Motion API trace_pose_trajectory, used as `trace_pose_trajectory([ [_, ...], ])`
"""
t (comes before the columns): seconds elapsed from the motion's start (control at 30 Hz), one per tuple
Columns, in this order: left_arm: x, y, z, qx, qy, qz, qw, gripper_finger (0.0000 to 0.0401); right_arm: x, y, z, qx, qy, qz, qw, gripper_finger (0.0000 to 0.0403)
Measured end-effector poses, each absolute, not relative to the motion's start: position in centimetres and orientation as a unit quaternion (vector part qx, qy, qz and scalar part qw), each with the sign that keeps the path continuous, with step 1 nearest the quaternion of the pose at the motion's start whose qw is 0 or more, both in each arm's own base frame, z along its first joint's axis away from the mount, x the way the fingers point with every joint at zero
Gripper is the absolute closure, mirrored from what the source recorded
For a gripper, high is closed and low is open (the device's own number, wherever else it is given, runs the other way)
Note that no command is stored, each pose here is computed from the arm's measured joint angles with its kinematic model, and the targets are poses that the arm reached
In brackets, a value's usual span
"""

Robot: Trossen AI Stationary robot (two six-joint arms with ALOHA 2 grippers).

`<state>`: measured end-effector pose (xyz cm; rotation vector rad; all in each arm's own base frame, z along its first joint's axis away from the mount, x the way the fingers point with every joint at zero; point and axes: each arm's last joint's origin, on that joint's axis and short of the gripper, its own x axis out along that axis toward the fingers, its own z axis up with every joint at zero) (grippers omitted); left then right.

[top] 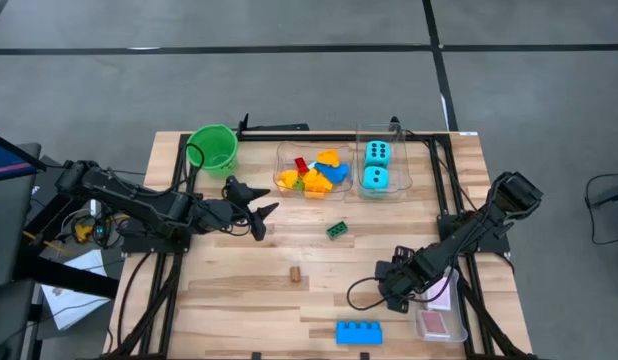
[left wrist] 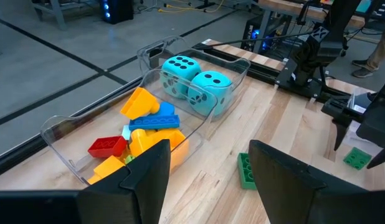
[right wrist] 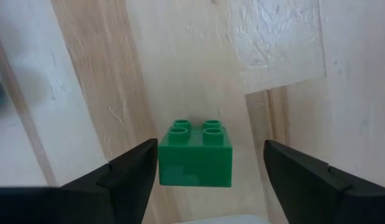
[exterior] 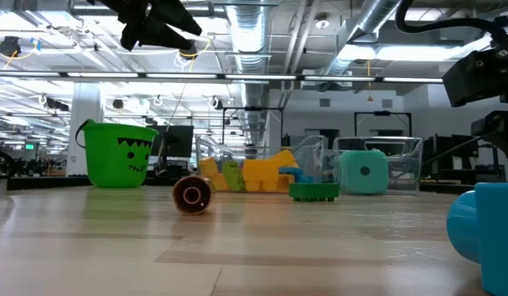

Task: Pick & Place Toys
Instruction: Put the green gamepiece into the left transparent bin

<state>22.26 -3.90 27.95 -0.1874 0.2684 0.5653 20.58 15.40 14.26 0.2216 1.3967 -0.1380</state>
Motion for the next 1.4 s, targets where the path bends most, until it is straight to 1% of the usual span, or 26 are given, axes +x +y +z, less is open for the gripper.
trace_pose_trajectory([
  [0.13, 22.3, -3.9, 28.0, -0.092, 0.132, 0.278, 0.947, 0.0188, 20.8, 15.2, 14.3, 0.105, 0.641, -0.067, 0.758, 0.0142],
  [0.23, 22.3, -3.9, 28.0, -0.092, 0.132, 0.278, 0.947, 0.0188, 21.0, 14.9, 14.3, 0.104, 0.639, -0.069, 0.759, 0.0167],
  [0.47, 22.3, -3.9, 28.0, -0.092, 0.132, 0.278, 0.947, 0.0188, 21.3, 14.5, 14.3, 0.111, 0.638, -0.074, 0.758, 0.0253],
  [0.53, 22.3, -3.9, 28.0, -0.092, 0.132, 0.278, 0.947, 0.0188, 21.3, 14.5, 14.3, 0.109, 0.638, -0.072, 0.759, 0.027],
  [0.7, 22.3, -3.9, 28.0, -0.092, 0.132, 0.278, 0.947, 0.0188, 21.3, 14.5, 14.3, 0.108, 0.638, -0.071, 0.759, 0.0268],
  [0.87, 22.3, -3.9, 28.0, -0.092, 0.132, 0.278, 0.947, 0.0188, 21.3, 14.5, 14.3, 0.108, 0.638, -0.071, 0.759, 0.024],
  [0.93, 22.3, -3.9, 28.0, -0.092, 0.132, 0.277, 0.947, 0.0188, 21.3, 14.5, 14.3, 0.107, 0.639, -0.07, 0.759, 0.0245],
  [1.03, 22.3, -3.9, 28.0, -0.092, 0.132, 0.278, 0.947, 0.0188, 21.4, 14.3, 14.3, 0.102, 0.638, -0.066, 0.76, 0.0269],
  [1.17, 22.3, -3.9, 28.0, -0.092, 0.132, 0.278, 0.947, 0.0188, 21.9, 13.8, 14.3, 0.095, 0.635, -0.062, 0.765, 0.0269],
  [1.4, 22.3, -3.9, 28.0, -0.092, 0.132, 0.278, 0.947, 0.0188, 23.0, 12.9, 14.4, 0.062, 0.607, -0.053, 0.79, 0.0264],
])
